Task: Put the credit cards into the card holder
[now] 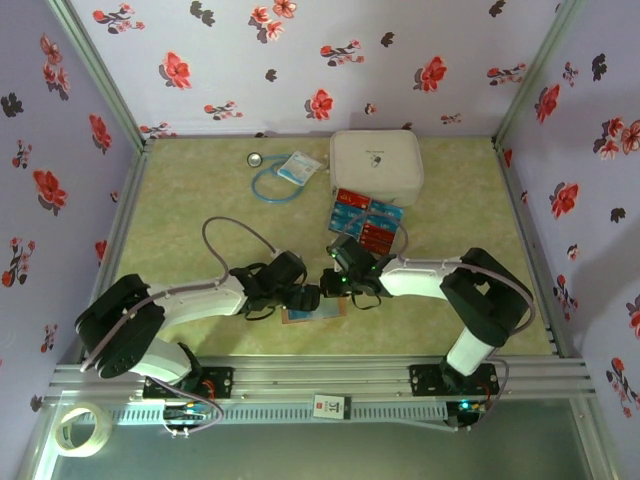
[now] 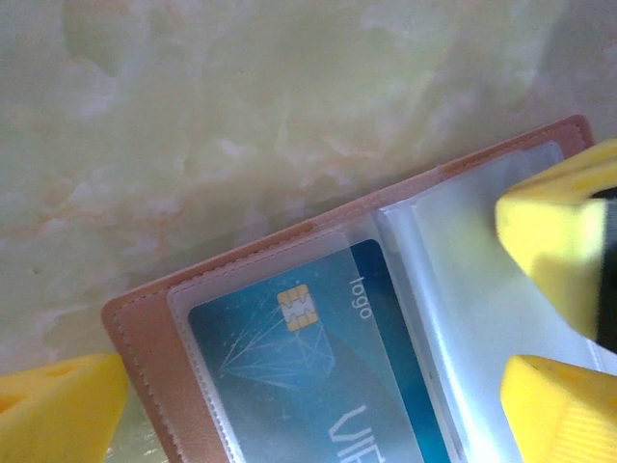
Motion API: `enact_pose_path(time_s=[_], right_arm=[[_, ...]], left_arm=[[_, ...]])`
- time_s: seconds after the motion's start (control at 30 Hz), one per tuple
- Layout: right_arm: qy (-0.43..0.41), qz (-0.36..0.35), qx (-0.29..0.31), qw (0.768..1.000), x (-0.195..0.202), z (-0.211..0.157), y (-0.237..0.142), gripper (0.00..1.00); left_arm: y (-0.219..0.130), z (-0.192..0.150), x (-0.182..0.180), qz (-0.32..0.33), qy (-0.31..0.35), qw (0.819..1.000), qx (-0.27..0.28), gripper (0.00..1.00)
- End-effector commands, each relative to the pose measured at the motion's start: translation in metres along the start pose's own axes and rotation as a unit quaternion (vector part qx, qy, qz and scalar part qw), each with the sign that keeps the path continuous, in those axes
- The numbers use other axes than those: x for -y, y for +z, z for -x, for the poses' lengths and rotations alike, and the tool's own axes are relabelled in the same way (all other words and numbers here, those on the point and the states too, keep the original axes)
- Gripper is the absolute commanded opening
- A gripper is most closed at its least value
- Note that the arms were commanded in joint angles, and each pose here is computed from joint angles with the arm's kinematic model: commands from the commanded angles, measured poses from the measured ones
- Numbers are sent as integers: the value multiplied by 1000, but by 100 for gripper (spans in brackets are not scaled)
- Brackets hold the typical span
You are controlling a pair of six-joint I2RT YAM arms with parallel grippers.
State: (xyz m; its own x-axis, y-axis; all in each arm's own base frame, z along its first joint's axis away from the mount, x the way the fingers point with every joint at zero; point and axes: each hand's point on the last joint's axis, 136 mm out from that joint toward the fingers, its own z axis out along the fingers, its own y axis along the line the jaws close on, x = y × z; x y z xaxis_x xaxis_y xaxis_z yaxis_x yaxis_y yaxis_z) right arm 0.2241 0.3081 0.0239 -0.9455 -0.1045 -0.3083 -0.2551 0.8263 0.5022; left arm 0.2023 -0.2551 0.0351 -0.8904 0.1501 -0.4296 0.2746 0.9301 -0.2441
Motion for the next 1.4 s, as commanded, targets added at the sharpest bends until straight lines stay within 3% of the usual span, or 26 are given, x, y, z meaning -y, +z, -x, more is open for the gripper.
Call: enact_pose_path(time_s=[0.0,0.33,0.87,1.17,1.37], right_arm=[[5,11,-2,1000,-1,0,5,7],[8,11,-2,1000,0,-2,6,7],[4,21,27,999,-15,21,-16,10],[21,8,55,998,-2,27,-40,33],[33,17,42,998,5,13,-35,36]], left_arm=[[4,-2,2,-1,13,1000,10,100],[8,-4,6,-12,30,999,18,100],[16,-20,-15,54,75,995,-24,100],[16,-25,-19,57,74,995,-27,100],[17,-25,-19,57,75,995,-27,100]])
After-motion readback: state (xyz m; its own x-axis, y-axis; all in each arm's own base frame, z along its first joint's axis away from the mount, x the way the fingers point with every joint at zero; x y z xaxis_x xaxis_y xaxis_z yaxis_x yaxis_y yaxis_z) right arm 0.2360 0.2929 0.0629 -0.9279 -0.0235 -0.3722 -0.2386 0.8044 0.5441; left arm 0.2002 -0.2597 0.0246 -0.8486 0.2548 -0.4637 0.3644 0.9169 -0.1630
